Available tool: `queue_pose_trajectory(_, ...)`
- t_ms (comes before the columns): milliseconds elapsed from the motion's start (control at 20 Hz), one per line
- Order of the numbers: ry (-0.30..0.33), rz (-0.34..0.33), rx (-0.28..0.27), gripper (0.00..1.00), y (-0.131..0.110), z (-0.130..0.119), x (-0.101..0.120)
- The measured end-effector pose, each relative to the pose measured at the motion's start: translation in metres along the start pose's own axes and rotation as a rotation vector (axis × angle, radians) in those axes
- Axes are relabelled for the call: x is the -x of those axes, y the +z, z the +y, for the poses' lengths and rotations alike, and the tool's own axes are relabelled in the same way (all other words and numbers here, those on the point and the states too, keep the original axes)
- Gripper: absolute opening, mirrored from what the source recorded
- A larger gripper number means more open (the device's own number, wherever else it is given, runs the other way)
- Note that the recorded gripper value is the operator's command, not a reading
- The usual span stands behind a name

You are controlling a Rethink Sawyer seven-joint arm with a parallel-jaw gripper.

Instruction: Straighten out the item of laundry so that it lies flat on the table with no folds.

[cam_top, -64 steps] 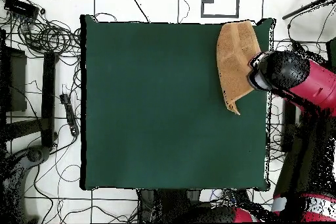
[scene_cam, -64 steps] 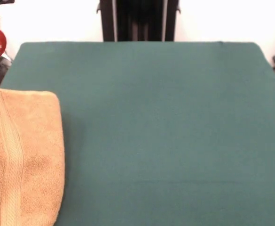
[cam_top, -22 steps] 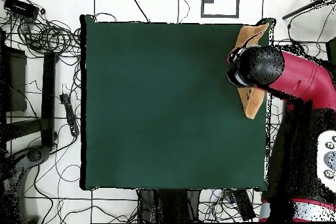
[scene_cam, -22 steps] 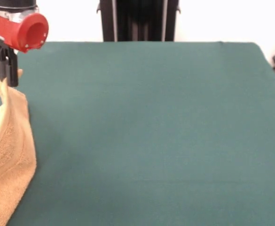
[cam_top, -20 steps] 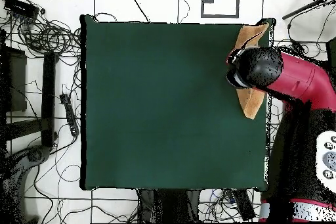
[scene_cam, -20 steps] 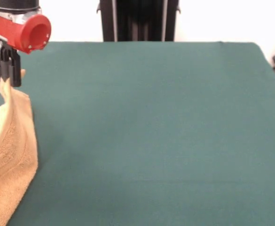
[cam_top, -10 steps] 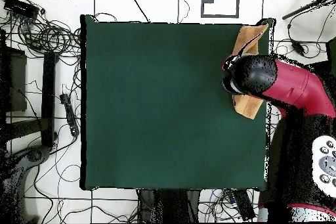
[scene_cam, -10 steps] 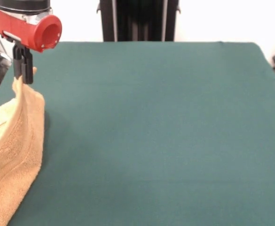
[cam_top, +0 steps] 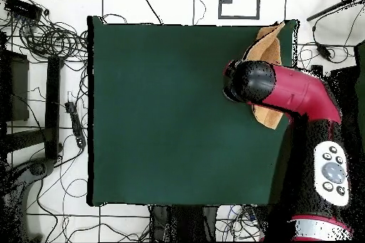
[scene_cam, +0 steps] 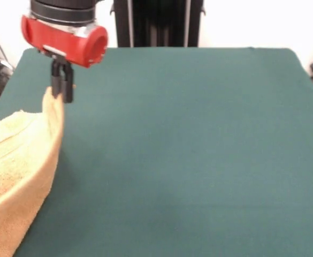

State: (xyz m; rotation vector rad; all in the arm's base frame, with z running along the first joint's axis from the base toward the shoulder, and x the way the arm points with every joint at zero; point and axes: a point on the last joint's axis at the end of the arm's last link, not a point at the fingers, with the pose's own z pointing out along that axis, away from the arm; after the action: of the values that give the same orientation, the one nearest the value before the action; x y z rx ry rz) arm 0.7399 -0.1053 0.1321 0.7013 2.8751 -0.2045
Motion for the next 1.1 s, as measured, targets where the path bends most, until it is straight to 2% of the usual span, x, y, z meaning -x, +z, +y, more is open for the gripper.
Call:
queue_pose_trajectory(350,-0.03,0.003,0.013,0.0,0.004,0.023,-0.02)
queue_pose_trajectory(1100,-0.038,0.015,0.025,0.0,0.021,0.027,-0.052)
